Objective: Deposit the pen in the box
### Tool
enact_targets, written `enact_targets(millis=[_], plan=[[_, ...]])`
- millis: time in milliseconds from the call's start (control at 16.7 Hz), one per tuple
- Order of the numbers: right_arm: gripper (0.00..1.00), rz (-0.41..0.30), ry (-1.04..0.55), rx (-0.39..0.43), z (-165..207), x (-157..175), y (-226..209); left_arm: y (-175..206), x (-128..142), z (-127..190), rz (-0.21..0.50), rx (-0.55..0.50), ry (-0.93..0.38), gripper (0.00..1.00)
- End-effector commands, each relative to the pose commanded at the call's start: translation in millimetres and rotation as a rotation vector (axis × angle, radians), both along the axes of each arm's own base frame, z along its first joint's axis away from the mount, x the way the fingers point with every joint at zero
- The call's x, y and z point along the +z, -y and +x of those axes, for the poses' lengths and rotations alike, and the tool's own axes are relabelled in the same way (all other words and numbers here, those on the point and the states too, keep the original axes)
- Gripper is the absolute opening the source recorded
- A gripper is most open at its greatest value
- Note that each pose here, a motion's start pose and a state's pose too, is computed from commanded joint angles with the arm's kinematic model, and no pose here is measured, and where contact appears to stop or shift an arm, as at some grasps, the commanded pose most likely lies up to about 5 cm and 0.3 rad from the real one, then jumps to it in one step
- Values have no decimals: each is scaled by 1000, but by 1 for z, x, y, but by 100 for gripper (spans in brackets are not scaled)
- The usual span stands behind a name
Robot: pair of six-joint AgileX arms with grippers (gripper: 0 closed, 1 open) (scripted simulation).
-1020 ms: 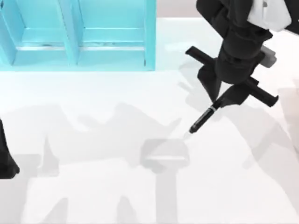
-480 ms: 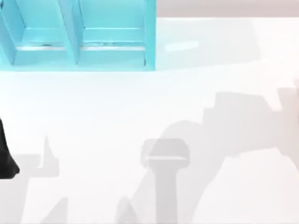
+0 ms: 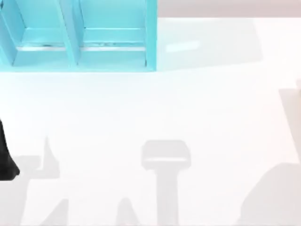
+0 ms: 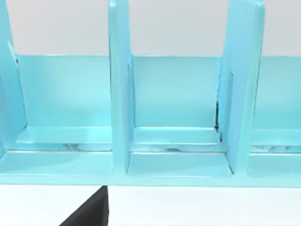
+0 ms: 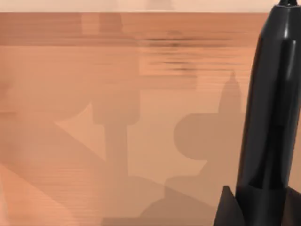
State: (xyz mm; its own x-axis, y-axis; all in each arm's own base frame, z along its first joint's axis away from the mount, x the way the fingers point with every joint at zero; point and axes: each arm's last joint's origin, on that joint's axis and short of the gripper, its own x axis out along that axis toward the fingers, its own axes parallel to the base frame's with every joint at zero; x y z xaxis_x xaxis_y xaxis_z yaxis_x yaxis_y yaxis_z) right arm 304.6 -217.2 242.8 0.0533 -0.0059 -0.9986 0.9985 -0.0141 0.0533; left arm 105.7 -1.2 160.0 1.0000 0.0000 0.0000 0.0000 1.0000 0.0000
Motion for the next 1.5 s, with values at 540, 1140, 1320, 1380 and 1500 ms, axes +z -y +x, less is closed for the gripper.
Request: enact_targets(millis=[540,1140,1320,1380,1500], plan=[[0,-7,26,7,14,-10,-21,0,0,0,0,0,0,100],[0,0,-1,0,3,-56,-32,0,0,0,0,0,0,100],[0,0,0,-1,3,-56,-32,0,0,0,0,0,0,100],[0,0,0,-1,3,-56,-32,0,0,0,0,0,0,100],[15,0,0,-1,3,-56,-32,0,0,0,0,0,0,100]])
